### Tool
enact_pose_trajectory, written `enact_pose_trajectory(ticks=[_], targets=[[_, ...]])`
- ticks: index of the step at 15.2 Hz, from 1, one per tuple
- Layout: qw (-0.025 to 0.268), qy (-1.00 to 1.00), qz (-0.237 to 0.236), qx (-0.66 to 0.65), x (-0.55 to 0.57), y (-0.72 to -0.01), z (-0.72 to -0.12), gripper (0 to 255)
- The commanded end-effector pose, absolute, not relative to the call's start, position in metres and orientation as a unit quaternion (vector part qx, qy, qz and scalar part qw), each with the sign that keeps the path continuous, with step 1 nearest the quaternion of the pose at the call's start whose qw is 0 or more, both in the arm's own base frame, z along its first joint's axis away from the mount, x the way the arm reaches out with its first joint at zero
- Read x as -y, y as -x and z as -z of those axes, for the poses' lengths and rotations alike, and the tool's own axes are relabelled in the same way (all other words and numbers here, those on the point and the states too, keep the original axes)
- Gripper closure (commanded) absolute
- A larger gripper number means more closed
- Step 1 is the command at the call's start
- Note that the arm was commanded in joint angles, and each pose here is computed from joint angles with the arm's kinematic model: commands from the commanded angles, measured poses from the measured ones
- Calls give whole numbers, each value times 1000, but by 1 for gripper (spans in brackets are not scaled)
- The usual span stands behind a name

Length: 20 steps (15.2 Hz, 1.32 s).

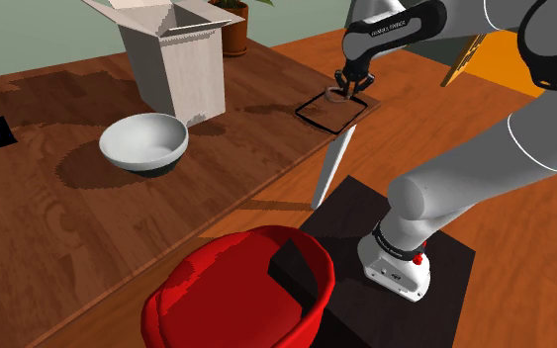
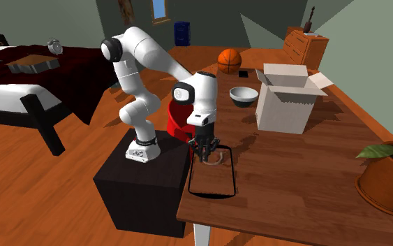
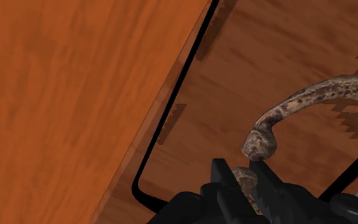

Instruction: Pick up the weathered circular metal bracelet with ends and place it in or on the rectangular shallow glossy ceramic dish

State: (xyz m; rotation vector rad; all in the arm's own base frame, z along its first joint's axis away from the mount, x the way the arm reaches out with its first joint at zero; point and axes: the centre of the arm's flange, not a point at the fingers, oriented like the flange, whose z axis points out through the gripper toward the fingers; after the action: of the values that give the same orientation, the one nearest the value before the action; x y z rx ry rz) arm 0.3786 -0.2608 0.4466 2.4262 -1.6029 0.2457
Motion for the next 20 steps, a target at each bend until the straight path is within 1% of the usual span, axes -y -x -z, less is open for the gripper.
enact_pose_trajectory(ticks=[1, 10, 18, 19, 20], targets=[[111, -826, -84, 546, 261, -377, -436, 255], [111, -826, -84, 546, 261, -377, -389, 255], [111, -826, -84, 546, 261, -377, -389, 255], [111, -826, -84, 546, 261, -377, -389, 0], [111, -826, -84, 546, 261, -377, -389, 0]])
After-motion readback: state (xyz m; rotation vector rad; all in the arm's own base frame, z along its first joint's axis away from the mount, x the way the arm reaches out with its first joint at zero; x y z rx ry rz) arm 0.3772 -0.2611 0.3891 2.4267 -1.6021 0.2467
